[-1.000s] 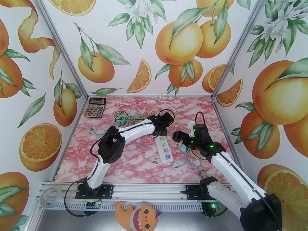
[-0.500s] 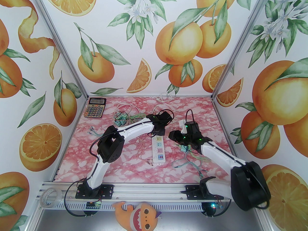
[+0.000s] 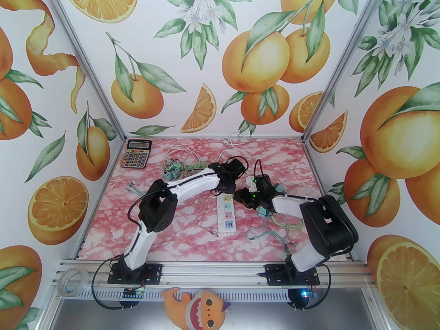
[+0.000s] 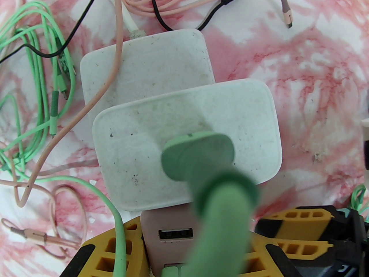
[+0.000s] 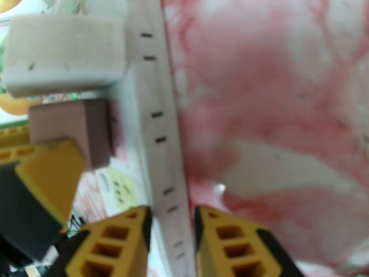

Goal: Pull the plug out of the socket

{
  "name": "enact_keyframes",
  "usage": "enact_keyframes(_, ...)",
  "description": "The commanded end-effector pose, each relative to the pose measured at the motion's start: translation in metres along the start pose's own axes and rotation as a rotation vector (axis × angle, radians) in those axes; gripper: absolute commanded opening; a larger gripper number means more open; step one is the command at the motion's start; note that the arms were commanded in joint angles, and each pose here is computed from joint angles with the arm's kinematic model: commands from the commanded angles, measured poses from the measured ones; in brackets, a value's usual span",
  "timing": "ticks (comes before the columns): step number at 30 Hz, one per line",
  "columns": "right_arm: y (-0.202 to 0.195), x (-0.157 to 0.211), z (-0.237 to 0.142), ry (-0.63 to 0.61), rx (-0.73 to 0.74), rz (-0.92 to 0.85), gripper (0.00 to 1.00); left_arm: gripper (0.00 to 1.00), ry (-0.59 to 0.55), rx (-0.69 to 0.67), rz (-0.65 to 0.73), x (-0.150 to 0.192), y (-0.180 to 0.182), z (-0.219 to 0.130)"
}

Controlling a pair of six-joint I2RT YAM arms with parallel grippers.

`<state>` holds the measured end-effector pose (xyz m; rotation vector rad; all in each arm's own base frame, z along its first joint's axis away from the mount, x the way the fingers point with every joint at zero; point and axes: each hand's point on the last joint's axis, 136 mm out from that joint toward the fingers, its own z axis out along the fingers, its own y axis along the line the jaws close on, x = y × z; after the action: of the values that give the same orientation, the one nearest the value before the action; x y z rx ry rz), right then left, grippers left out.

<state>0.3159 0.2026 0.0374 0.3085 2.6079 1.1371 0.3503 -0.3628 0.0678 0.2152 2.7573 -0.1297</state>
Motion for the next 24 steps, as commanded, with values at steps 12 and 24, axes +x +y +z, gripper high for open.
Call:
enact_keyframes(12,-0.018,-0.005,0.026,0.045,0.053,0.007,0.24,0.26,0.048,0.023,-0.012,0.01,0.003,-0.003)
enact_keyframes(24,-0.053,0.011,0.024,0.08,0.202,0.024,0.16,0.24,0.034,0.135,-0.119,-0.009,-0.002,-0.027)
